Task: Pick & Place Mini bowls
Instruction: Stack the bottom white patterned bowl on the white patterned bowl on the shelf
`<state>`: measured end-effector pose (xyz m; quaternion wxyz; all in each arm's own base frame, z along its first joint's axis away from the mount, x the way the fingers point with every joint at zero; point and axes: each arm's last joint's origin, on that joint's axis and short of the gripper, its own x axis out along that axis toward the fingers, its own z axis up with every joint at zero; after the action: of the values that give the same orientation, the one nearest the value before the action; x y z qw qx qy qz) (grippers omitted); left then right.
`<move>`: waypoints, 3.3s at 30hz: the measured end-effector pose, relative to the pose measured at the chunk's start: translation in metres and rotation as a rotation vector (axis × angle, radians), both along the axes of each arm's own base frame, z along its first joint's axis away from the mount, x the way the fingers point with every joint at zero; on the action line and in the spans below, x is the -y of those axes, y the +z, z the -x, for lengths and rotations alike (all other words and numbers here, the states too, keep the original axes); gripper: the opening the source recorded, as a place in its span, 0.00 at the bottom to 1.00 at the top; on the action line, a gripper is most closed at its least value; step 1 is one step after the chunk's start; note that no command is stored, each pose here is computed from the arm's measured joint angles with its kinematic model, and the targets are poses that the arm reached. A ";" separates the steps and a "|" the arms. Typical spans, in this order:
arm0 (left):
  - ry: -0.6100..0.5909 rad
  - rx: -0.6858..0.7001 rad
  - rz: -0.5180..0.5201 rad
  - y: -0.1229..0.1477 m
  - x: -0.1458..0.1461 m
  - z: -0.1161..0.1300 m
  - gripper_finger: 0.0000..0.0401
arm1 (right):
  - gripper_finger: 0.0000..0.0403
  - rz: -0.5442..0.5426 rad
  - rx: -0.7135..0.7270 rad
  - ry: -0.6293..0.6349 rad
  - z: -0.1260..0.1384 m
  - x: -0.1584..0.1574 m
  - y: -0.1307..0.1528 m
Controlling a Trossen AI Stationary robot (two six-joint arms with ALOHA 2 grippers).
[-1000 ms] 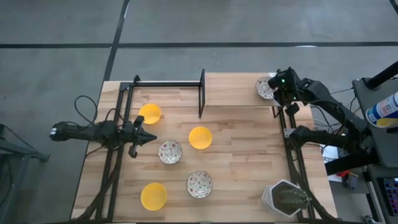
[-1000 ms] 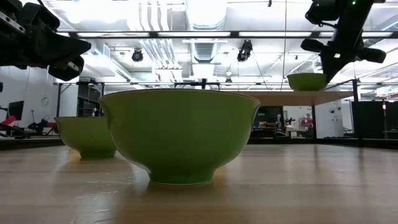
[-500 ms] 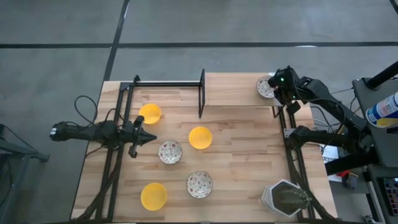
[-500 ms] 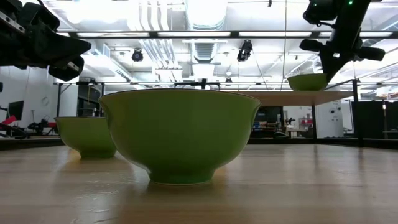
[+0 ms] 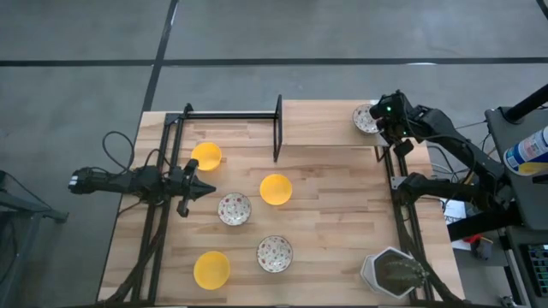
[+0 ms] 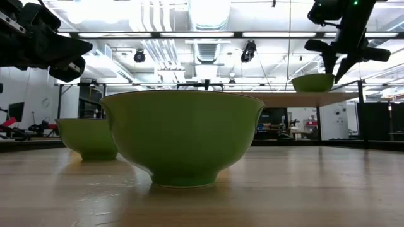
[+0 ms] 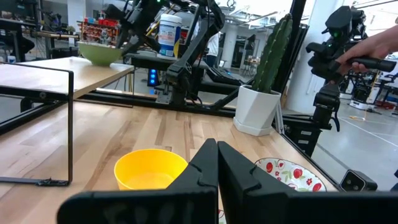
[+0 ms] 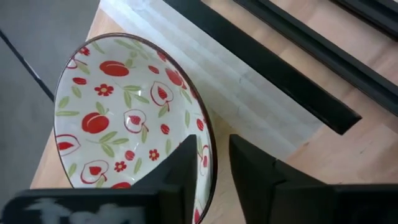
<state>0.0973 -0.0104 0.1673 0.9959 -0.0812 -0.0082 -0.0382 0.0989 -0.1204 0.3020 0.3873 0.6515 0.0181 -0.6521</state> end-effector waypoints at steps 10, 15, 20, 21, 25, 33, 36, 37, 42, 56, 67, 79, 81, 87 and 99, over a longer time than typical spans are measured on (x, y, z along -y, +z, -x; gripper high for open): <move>0.000 0.000 0.000 0.000 0.000 0.000 0.00 | 0.39 0.099 -0.025 0.159 -0.004 0.003 0.009; 0.000 0.000 0.000 0.000 0.000 0.000 0.00 | 0.41 0.118 -0.030 0.222 -0.006 -0.002 0.014; 0.000 0.000 0.000 0.000 0.000 0.000 0.00 | 0.43 0.113 -0.004 0.243 -0.005 -0.005 0.015; 0.000 0.000 0.000 0.000 0.000 0.000 0.00 | 0.43 0.108 0.002 0.255 -0.005 -0.006 0.015; 0.000 0.000 0.000 0.000 0.000 0.000 0.00 | 0.43 0.072 0.012 0.295 -0.004 -0.008 0.014; 0.000 0.000 0.000 0.000 0.000 0.000 0.00 | 0.43 0.021 0.043 0.425 -0.009 -0.014 0.013; 0.000 0.000 0.000 0.000 0.000 0.000 0.00 | 0.42 0.022 0.042 0.505 -0.013 -0.019 0.013; 0.000 0.000 0.000 0.000 0.000 0.000 0.00 | 0.42 0.017 0.046 0.535 -0.016 -0.021 0.012; 0.000 0.000 0.000 0.000 0.000 0.000 0.00 | 0.43 0.002 0.055 0.708 -0.030 -0.034 0.011; 0.000 0.000 0.000 0.000 0.000 0.000 0.00 | 0.43 0.136 0.238 1.104 -0.112 -0.083 0.009; 0.000 0.000 0.000 0.000 0.000 0.000 0.00 | 0.41 0.279 0.564 1.348 -0.195 -0.126 -0.004; 0.000 -0.001 0.000 0.000 0.000 0.000 0.00 | 0.41 0.100 0.621 1.526 -0.237 -0.187 -0.043; 0.000 -0.001 0.000 0.000 0.000 0.000 0.00 | 0.41 0.055 0.568 1.559 -0.240 -0.196 -0.047; 0.000 -0.002 0.000 0.000 0.000 0.000 0.00 | 0.41 -0.078 0.263 1.670 -0.256 -0.213 -0.058; 0.000 -0.007 -0.001 -0.001 0.000 0.000 0.00 | 0.41 -0.096 -0.010 1.880 -0.303 -0.225 -0.083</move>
<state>0.0977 -0.0105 0.1668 0.9960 -0.0809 -0.0049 -0.0381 0.4017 0.1044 0.2191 0.7274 0.3822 0.5652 -0.0735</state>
